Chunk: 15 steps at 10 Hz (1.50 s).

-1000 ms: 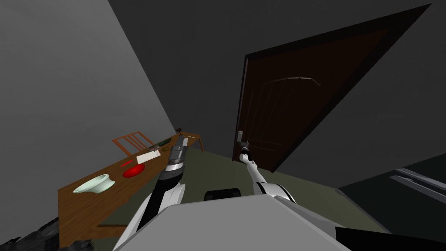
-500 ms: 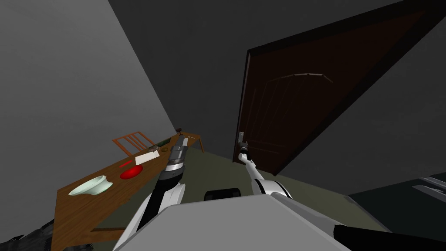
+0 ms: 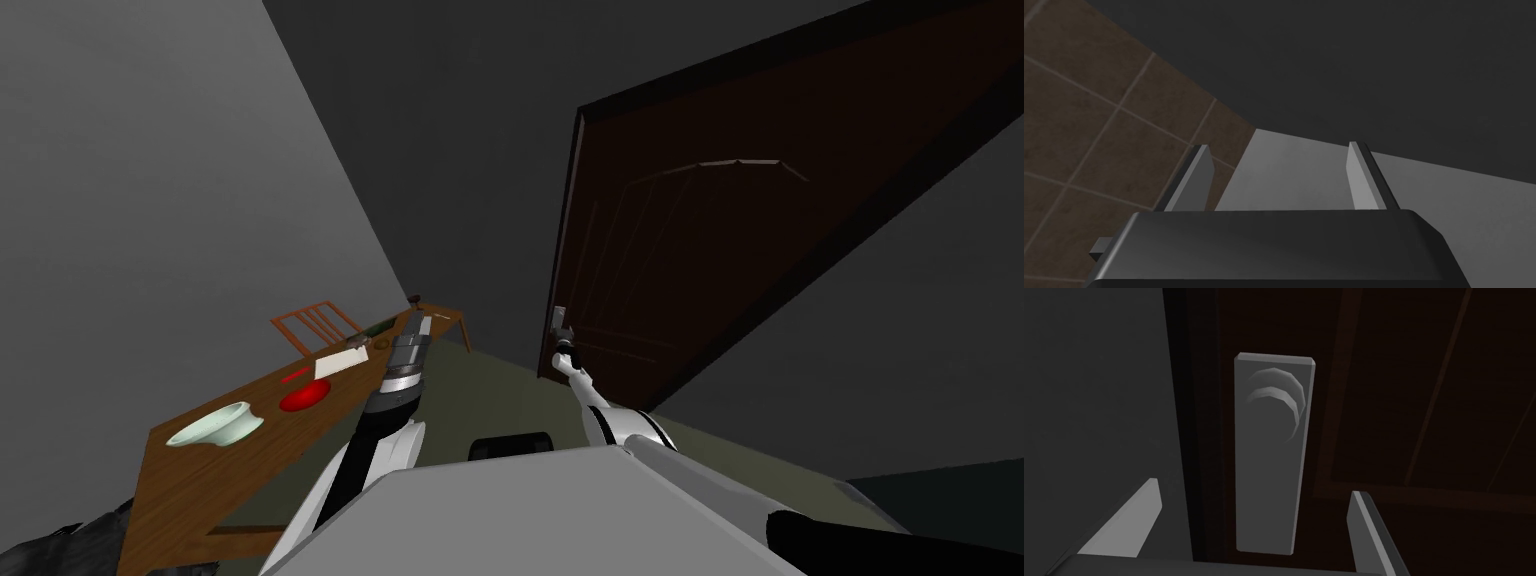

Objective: Pull the door open

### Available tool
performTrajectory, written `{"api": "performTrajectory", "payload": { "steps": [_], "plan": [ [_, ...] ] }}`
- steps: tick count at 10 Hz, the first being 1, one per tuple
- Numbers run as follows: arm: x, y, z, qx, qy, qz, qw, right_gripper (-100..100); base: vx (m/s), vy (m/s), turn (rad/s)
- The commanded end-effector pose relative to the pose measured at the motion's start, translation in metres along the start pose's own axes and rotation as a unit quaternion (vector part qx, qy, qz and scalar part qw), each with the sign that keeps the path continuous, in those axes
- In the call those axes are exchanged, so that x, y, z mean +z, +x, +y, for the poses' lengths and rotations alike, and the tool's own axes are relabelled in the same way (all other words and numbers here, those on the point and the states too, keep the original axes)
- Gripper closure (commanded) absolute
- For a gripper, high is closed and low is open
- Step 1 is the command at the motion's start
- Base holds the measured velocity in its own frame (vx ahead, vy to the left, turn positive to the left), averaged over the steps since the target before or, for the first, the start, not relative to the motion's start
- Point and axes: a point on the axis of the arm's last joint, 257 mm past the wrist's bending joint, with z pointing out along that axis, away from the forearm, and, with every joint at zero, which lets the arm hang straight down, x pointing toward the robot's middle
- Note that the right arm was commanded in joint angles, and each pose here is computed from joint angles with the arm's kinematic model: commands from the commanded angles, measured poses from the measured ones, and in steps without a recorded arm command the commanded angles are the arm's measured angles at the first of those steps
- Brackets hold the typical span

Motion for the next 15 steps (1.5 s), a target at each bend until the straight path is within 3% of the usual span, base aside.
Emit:
{"api": "performTrajectory", "payload": {
  "steps": [1,2,3,8,9,10,15],
  "plan": [
    [-0.0018,-0.004,0.012,0.001,-0.005,-0.008,1.0,-100,0.121,0.038,0.068],
    [0.0011,0.005,0.011,0.003,-0.005,0.002,1.0,-100,0.061,0.017,-0.004],
    [0.0039,0.004,0.036,0.003,-0.015,0.001,0.9999,-100,0.118,0.011,0.132],
    [0.0088,0.005,0.099,0.003,-0.04,0.001,0.9992,-100,0.159,-0.019,0.111],
    [0.0068,0.003,0.093,0.003,-0.037,0.001,0.9993,-100,0.064,-0.009,0.013],
    [0.0068,0.003,0.093,0.003,-0.037,0.001,0.9993,100,-0.006,-0.002,-0.025],
    [0.0068,0.003,0.093,0.003,-0.037,0.001,0.9993,100,-0.013,0.0,0.001]
  ]
}}
